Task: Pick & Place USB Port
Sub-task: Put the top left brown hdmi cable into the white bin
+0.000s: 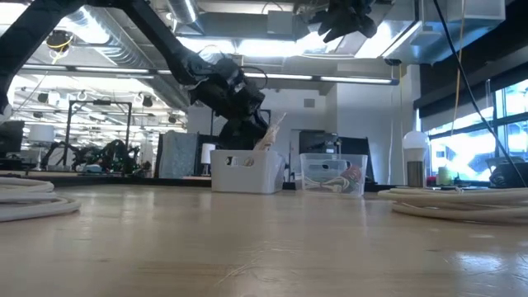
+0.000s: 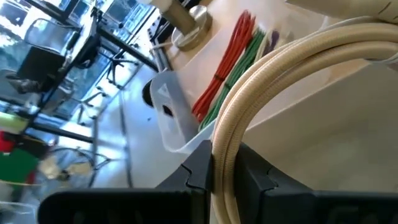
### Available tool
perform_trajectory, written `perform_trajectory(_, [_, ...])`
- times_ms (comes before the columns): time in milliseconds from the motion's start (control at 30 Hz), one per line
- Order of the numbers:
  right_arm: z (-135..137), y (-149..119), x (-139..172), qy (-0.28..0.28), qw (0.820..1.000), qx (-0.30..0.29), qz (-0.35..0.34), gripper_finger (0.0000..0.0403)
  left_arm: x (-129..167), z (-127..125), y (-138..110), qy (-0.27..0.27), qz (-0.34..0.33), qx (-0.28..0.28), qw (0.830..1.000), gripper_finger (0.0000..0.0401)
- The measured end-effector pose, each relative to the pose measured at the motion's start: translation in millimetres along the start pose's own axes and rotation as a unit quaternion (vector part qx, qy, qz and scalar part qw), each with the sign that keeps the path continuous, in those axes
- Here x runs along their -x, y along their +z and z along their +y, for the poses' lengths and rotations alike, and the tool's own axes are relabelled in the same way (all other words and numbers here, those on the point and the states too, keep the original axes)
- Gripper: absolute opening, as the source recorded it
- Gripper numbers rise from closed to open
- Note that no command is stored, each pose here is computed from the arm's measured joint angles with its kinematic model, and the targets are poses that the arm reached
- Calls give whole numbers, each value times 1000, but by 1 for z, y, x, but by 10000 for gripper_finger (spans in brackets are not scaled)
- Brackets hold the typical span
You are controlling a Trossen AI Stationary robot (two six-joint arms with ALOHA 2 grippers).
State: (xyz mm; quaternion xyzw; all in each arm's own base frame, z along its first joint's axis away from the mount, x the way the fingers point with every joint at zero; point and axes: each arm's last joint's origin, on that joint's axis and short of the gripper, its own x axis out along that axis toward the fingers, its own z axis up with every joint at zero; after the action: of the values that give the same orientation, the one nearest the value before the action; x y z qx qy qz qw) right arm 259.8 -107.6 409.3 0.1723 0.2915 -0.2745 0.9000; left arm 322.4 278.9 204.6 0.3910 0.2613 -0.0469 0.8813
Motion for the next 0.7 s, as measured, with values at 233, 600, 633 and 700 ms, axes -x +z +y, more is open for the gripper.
perform_trajectory(233, [0,0,0,0,1000,-1,0,122,-4,7,11,46,-16,-41,998,31])
perform_trajectory(600, [0,0,0,-1,1000,1,0,122,-7,9,24,57,-65,-21,996,31])
perform_trajectory(633, [0,0,0,-1,1000,1,0,122,-6,10,23,57,-66,-13,996,31])
perform_trajectory(700, [0,0,0,-1,1000,2,0,122,-4,11,19,55,-70,11,996,31])
